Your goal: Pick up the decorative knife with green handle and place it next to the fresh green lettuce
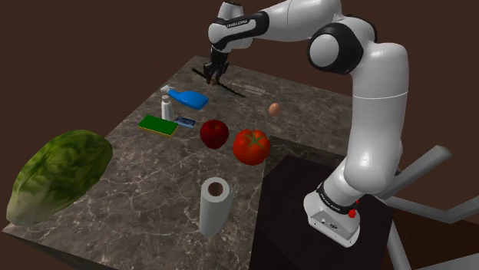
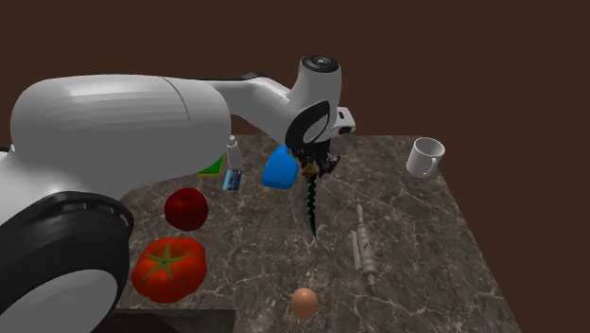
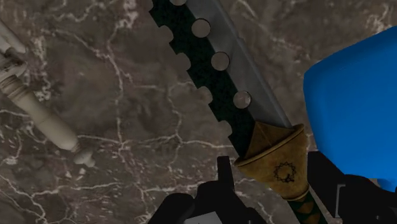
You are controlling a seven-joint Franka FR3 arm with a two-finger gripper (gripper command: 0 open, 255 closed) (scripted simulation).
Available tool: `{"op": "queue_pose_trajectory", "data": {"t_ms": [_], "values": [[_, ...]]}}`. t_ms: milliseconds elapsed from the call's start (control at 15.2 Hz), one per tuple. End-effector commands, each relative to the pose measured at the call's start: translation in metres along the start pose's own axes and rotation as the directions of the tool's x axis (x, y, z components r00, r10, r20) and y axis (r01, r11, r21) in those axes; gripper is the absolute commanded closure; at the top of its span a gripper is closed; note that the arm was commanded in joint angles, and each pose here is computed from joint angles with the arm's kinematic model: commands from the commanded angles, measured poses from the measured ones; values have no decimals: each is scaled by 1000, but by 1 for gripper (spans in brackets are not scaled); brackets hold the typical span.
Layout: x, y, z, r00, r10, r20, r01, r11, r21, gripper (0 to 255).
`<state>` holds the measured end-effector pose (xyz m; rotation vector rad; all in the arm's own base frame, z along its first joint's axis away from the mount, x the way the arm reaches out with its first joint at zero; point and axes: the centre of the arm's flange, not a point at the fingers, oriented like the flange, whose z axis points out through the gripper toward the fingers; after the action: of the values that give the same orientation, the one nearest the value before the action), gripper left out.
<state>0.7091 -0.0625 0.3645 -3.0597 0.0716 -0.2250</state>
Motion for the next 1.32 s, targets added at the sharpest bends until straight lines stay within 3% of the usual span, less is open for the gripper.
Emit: {"op": "queue_pose_trajectory", "data": {"t_ms": [0,1254], "values": [[2,0,-11,1000,0,0,0,1000,0,255],[16,-8,-110,1000,0,0,0,1000,0,255]]}}
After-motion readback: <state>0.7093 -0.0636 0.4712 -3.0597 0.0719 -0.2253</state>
